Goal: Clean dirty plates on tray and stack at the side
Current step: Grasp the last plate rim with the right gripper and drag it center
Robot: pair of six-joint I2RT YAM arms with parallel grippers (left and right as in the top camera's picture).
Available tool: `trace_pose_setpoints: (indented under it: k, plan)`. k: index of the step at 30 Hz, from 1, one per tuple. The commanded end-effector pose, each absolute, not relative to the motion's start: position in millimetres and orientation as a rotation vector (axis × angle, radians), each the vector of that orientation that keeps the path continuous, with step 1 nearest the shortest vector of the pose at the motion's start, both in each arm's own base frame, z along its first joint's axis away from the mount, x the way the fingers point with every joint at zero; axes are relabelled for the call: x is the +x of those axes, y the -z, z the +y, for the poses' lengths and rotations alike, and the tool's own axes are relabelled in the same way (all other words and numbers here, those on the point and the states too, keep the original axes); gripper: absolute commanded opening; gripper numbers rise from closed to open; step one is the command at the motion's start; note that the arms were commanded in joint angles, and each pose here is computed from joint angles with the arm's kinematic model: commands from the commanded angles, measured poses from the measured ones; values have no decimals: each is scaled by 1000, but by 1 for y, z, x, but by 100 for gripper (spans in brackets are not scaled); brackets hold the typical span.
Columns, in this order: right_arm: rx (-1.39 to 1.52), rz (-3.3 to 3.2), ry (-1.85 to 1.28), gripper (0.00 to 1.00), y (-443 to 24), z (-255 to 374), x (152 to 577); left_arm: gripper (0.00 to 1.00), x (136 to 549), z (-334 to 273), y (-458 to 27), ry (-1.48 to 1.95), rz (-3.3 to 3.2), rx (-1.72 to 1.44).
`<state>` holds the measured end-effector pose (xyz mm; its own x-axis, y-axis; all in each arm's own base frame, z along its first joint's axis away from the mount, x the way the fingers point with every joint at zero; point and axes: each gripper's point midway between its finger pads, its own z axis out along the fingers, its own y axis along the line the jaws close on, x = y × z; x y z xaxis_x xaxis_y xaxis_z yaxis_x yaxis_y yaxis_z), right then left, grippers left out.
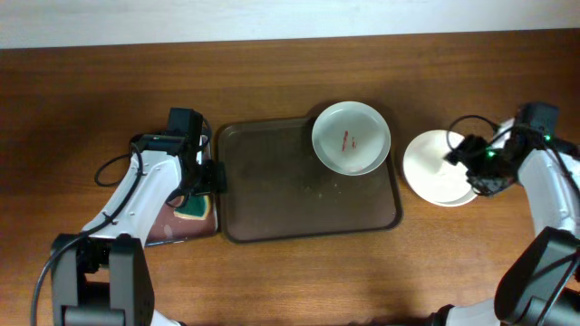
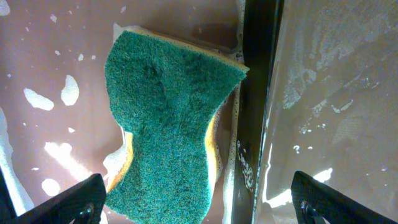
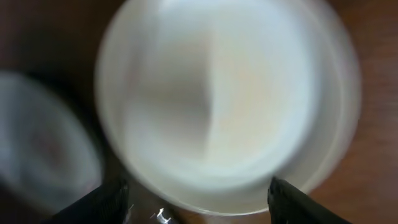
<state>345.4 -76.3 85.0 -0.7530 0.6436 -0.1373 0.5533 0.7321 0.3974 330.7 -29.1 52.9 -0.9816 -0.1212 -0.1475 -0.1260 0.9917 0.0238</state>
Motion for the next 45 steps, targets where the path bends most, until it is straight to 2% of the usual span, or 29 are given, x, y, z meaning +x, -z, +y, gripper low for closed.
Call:
trace_pose_setpoints:
  k: [1, 4, 6, 9, 10, 14, 18, 21, 24, 25, 28, 30, 31, 32, 35, 41, 44, 45]
  plan:
    - [572, 2741, -631, 72, -92, -15, 356, 93, 333, -28, -58, -41, 2973, -192]
    - [388, 2807, -481, 68, -85, 23, 359, 93, 333, -28, -58, -41, 2974, -192]
    - [510, 2822, -348, 68, -78, 29, 358, 93, 333, -28, -58, -41, 2974, -192]
    - [555, 2824, -379, 66, -66, 59, 366, 94, 333, -28, -58, -41, 2974, -192]
    - [555, 2832, -373, 62, -59, 64, 368, 94, 333, -28, -58, -41, 2974, -192]
    - [768, 2859, -306, 61, -20, 66, 370, 93, 333, -28, -58, -41, 2974, -192]
    - [738, 2908, -553, 35, -1, 98, 374, 93, 333, -28, -58, -41, 2974, -192]
    - [550, 2976, -645, 11, -4, 128, 361, 93, 333, -28, -58, -40, 2973, -192]
    - [438, 3057, -648, 4, -2, 158, 338, 94, 333, -28, -58, -41, 2973, -192]
    - [398, 3072, -660, 4, -3, 169, 332, 93, 333, -28, -58, -41, 2973, -192]
    - [332, 3083, -664, 17, -4, 183, 326, 93, 333, -28, -58, -41, 2973, -192]
    - [357, 3047, -670, 27, -10, 177, 340, 94, 333, -28, -58, -41, 2973, -192]
    - [345, 3009, -682, 38, -19, 174, 352, 94, 333, -28, -58, -41, 2973, -192]
    - [270, 2965, -690, 40, -29, 173, 366, 94, 333, -28, -58, -41, 2973, -192]
    - [43, 2849, -630, 41, -47, 172, 396, 94, 333, -28, -58, -41, 2973, -192]
    - [-90, 2874, -516, 44, -26, 173, 392, 94, 333, -28, -58, -40, 2973, -192]
    - [-104, 2916, -509, 39, -9, 178, 386, 94, 333, -28, -58, -40, 2974, -192]
    - [-103, 2922, -507, 32, -7, 177, 385, 94, 333, -28, -58, -40, 2974, -192]
